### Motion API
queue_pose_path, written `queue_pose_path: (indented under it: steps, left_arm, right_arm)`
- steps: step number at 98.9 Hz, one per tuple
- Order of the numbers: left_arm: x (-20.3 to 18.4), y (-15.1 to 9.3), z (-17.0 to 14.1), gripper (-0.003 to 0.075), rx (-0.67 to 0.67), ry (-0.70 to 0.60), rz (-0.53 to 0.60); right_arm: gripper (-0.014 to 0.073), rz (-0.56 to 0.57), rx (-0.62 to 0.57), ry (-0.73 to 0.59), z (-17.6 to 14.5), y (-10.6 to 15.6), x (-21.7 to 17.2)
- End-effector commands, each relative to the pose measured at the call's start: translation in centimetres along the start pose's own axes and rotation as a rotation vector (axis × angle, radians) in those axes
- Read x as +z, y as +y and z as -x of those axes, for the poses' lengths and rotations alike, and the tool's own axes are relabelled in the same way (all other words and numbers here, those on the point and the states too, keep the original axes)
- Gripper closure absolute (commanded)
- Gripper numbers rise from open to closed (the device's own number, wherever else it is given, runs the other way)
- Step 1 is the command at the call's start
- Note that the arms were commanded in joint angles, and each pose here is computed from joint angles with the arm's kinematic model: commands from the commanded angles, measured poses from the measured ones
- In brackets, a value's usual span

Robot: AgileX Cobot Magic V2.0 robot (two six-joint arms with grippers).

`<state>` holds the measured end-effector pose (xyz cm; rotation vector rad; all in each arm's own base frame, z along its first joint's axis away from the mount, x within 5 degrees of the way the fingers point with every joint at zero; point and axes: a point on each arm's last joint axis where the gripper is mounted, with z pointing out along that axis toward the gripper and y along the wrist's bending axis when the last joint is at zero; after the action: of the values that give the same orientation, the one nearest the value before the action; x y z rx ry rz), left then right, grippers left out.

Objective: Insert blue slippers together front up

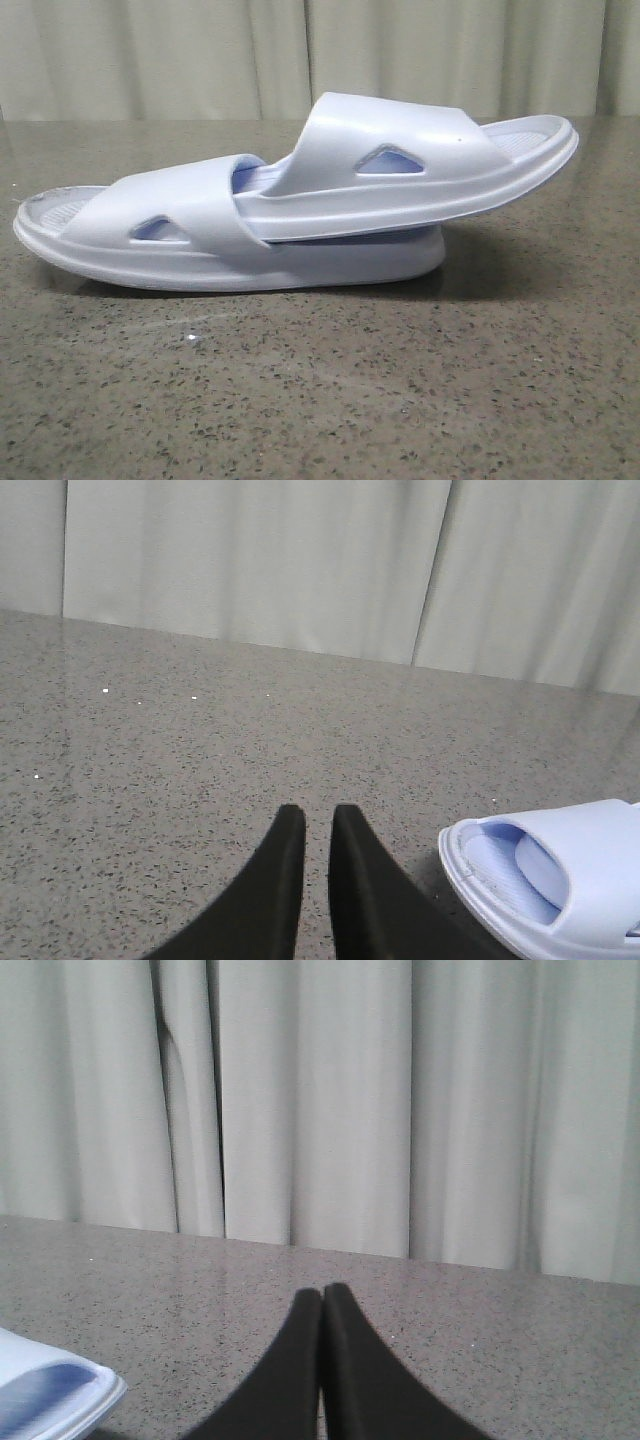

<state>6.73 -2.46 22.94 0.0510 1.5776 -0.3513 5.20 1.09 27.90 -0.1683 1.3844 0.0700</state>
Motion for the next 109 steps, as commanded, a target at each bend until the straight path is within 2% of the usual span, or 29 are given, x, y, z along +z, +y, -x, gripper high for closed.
queue_pose_path:
  steps: [1,82,90,100,109]
  left_arm:
    - [0.0,-0.4,0.9,0.0704,-0.03,-0.02,-0.03]
    - [0.0,-0.5,0.3,0.0704,-0.057,-0.008,-0.06]
    - [-0.2,-0.2,0.3,0.0704,-0.024,-0.015,-0.035]
    - [-0.6,-0.3,0.1,0.0704,0.127,-0.008,-0.039]
    - [-0.9,-0.2,-0.1,0.0704,0.175,0.004,-0.02]
  right_arm:
    - [0.0702,-0.035,-0.013,-0.033,1.0,-0.3,0.0]
    - [0.0702,-0.035,0.001,-0.034,1.0,-0.4,0.0]
    - [0.0702,-0.035,0.001,-0.034,1.0,-0.4,0.0]
    - [0.0702,-0.035,0.001,-0.034,1.0,-0.4,0.0]
    - [0.0702,-0.035,0.001,-0.034,1.0,-0.4,0.0]
